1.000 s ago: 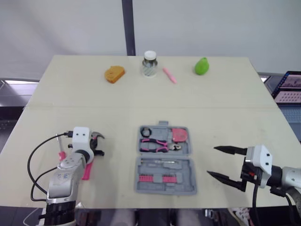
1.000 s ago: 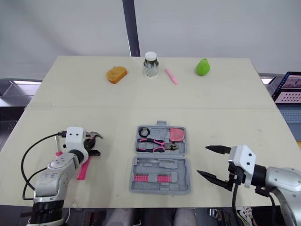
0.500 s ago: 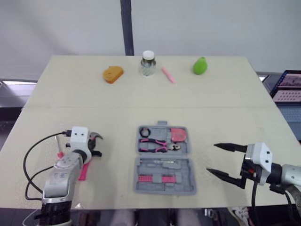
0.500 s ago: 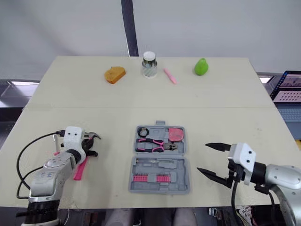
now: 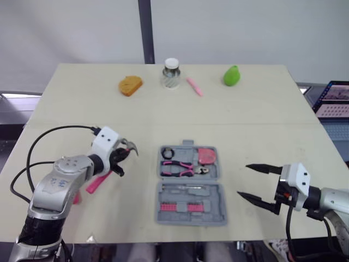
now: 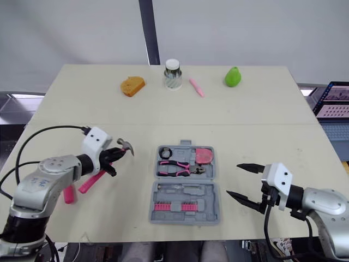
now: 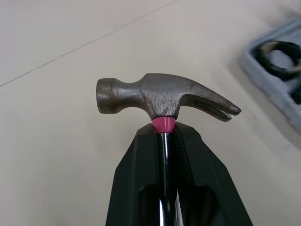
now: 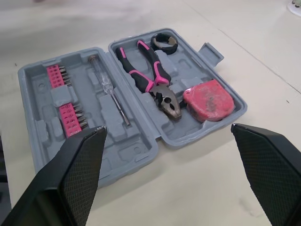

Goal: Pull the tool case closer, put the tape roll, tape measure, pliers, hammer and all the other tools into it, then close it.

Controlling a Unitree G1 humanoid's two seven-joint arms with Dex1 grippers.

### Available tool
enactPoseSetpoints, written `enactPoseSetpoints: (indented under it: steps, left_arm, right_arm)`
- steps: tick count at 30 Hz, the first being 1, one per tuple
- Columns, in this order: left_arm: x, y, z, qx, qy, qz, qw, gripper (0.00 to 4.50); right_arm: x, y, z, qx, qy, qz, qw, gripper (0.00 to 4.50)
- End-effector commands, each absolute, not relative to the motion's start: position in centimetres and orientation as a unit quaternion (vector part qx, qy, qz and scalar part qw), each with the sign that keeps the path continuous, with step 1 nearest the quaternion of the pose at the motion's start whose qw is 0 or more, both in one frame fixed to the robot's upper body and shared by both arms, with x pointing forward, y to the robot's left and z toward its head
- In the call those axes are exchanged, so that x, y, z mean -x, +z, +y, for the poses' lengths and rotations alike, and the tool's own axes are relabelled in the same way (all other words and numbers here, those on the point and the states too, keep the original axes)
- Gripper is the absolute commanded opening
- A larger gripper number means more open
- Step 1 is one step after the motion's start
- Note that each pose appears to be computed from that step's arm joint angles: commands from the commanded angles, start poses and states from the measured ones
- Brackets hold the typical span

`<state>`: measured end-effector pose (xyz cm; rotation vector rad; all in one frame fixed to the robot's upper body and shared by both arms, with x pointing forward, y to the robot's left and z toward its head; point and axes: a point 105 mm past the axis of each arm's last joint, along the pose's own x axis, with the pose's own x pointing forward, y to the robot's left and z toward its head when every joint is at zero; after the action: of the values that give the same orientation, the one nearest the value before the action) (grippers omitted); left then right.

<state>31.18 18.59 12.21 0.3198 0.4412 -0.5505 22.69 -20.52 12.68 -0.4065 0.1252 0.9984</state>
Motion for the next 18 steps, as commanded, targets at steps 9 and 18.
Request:
enactPoseSetpoints:
  steps: [9, 18]
  left_arm:
    - [-28.8, 14.4, 12.5, -0.22, -0.45, 0.17, 0.849, 0.04]
    - [-28.6, 14.6, 7.3, -0.251, -0.55, 0.158, 0.781, 0.04]
  right_arm:
    - [-22.1, 13.1, -20.5, 0.207, 0.469, 0.047, 0.857, 4.5]
    - [-21.3, 13.2, -20.7, 0.206, 0.475, 0.048, 0.854, 4.5]
